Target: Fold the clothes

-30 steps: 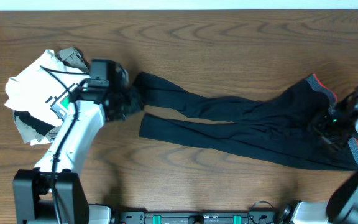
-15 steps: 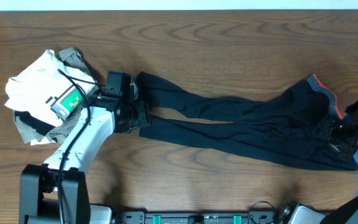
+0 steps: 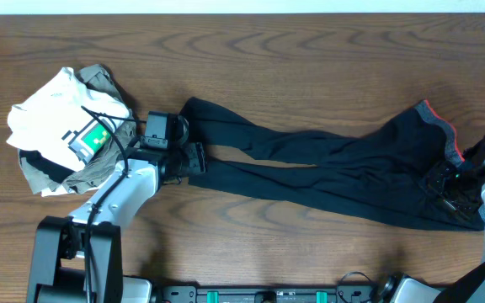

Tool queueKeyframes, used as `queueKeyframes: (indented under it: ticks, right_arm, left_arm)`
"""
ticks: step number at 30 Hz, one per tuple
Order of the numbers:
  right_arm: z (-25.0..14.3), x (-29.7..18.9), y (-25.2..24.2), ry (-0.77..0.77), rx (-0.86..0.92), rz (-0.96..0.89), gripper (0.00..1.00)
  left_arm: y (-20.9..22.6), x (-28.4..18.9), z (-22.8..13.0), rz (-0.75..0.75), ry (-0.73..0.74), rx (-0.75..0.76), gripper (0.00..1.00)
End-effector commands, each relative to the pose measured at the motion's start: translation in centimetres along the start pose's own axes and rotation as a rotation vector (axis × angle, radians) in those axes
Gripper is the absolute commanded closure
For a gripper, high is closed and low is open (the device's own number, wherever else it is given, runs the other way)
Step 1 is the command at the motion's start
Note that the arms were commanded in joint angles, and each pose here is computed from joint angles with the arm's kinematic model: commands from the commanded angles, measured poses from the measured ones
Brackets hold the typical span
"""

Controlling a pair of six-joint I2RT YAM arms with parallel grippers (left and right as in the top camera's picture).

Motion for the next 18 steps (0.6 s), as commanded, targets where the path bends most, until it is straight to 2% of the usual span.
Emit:
queueKeyframes:
  ticks: [1, 2, 4, 6, 10, 14, 18]
  right_arm:
    - [-0.1, 0.2, -0.1, 0.0, 0.014, -0.012, 0.33]
    - [-0.1, 0.2, -0.1, 0.0, 0.014, -0.012, 0.33]
    - [-0.1, 0.2, -0.1, 0.0, 0.014, -0.012, 0.34]
    - [-0.1, 0.2, -0.1, 0.0, 0.014, -0.012, 0.34]
    - [0.1, 0.2, -0.6, -0.015, 0.03, -0.055, 0.36]
    - [0.2, 0.2, -1.4, -0.033, 0.074, -0.105, 0.36]
    - [0.4, 0.2, -2.1, -0.031, 0.106, -0.108, 0.35]
  left_arm:
    - [-0.1, 0.9, -0.8, -0.03, 0.043, 0.006, 0.41]
    - [-0.2, 1.1, -0.9, -0.044, 0.049, 0.013, 0.47]
    - [-0.5, 1.4, -0.9, -0.063, 0.054, 0.033, 0.66]
    - [-0.6, 1.6, -0.9, -0.066, 0.053, 0.039, 0.93]
    - [-0.8, 0.8, -0.6, -0.069, 0.034, 0.055, 0.94]
    - [0.0, -1.8, -0.6, -0.028, 0.014, 0.03, 0.94]
    - [2.6, -4.9, -0.7, 0.147, -0.033, -0.016, 0.94]
Point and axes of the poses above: each gripper's point midway between its finger pads, its own x axis out along the fingers, its own y axis along the line the jaws close on, z = x × y, the point moved 6 cm from there along -x, back along the fingers, and after that the axes turned 8 degrees about x, right-handed, at the moved point
